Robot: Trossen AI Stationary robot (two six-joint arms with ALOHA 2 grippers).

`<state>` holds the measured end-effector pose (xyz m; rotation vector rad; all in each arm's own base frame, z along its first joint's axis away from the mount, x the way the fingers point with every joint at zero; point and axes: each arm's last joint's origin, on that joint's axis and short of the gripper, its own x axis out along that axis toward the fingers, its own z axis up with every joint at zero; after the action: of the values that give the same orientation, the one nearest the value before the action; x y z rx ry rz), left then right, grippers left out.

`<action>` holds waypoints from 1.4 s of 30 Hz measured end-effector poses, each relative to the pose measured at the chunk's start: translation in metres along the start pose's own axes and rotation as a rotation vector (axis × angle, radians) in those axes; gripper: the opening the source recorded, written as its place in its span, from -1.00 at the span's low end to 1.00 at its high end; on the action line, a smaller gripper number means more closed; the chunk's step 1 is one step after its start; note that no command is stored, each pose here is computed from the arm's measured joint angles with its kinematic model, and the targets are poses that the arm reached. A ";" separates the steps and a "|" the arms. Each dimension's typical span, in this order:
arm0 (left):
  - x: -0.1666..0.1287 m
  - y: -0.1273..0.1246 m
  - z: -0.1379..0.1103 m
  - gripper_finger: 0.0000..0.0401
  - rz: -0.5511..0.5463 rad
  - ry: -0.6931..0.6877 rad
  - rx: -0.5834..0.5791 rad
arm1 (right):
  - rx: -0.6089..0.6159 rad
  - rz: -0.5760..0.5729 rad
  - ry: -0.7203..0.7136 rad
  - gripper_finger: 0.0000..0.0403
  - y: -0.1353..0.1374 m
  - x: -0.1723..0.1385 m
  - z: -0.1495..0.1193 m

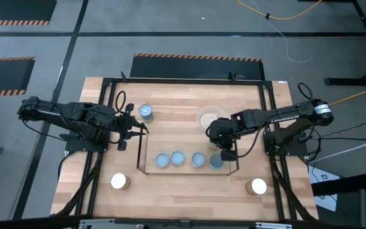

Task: Pick and place cans onto a shelf
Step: Put the canned carrots on the shelf, then put the canned peas on the shelf

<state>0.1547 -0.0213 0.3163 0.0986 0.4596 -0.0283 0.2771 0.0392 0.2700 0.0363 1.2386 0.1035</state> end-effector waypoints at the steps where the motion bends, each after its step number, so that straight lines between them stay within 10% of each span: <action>1: 0.000 0.000 0.000 -0.52 0.000 0.000 0.000 | 0.001 0.000 -0.001 -0.65 0.000 0.000 0.000; 28: -0.003 0.051 0.006 -0.52 0.466 -0.119 -0.320 | -0.099 -0.241 -0.469 -0.64 -0.029 -0.061 0.034; 42: -0.002 0.094 -0.036 -0.52 0.418 0.258 -0.365 | -0.072 -0.258 -0.520 -0.64 -0.038 -0.064 0.038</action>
<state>0.1413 0.0757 0.2936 -0.1643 0.6872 0.4826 0.2947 -0.0036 0.3398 -0.1509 0.7110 -0.0834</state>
